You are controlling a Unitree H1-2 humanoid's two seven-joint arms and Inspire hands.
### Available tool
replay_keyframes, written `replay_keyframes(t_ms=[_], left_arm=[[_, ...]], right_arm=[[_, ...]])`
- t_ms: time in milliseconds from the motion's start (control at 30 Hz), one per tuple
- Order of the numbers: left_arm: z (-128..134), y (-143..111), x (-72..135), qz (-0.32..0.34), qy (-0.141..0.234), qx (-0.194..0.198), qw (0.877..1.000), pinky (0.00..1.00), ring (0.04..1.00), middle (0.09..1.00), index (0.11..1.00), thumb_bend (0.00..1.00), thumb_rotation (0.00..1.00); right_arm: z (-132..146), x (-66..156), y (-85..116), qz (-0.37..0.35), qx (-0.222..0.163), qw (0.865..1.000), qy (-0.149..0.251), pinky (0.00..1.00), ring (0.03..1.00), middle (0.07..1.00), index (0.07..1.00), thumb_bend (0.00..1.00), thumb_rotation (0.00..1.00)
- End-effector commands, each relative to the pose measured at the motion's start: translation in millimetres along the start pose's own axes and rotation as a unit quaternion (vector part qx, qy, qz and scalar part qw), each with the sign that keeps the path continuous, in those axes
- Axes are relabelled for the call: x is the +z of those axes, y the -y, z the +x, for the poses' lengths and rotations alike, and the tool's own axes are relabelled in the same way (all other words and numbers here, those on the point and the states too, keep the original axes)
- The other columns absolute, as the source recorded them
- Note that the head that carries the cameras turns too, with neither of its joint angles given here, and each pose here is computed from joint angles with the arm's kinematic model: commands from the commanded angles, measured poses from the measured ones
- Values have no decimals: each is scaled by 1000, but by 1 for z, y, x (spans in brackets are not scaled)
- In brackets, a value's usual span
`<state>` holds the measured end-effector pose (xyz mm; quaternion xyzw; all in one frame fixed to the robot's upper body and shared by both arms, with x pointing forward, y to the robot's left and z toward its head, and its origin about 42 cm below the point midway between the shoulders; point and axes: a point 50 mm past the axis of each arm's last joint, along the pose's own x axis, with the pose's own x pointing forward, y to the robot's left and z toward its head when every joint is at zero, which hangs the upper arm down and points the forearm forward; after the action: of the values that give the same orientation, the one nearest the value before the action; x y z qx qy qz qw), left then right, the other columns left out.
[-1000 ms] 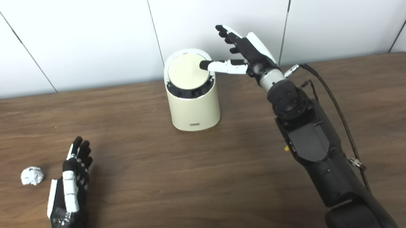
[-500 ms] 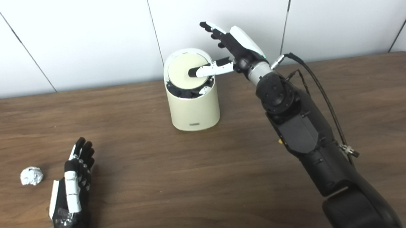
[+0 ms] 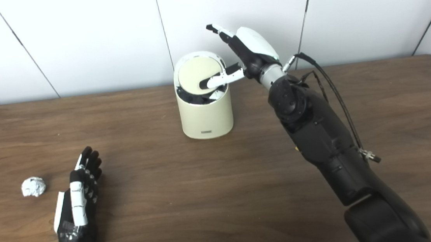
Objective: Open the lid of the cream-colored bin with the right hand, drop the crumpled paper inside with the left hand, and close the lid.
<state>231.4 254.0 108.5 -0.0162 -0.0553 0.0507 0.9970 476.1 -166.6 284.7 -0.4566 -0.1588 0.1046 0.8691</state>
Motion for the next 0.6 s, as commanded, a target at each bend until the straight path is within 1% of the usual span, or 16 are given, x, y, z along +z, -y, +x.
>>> replay_keyframes(t_ms=[0,133,267,467,567], left_arm=[[-9,9,-12,-17,-22,2,1000,1000,978,968,986,605,1000],[-10,10,-13,-18,-22,3,1000,1000,973,968,987,599,1000],[-11,10,-12,-16,-22,3,1000,1000,970,963,983,596,1000],[-10,10,-12,-15,-23,3,1000,1000,968,963,982,609,1000],[-10,10,-11,-16,-22,2,1000,1000,970,965,984,599,1000]], right_arm=[[10,22,27,-26,-40,998,46,856,918,931,934,820,391],[10,22,26,-39,-41,997,49,874,915,927,933,820,395],[10,25,24,-52,-51,996,57,886,924,927,928,818,382],[12,27,21,-53,-63,995,60,883,929,928,922,817,416],[12,28,20,-53,-67,995,60,885,929,927,914,807,433]])
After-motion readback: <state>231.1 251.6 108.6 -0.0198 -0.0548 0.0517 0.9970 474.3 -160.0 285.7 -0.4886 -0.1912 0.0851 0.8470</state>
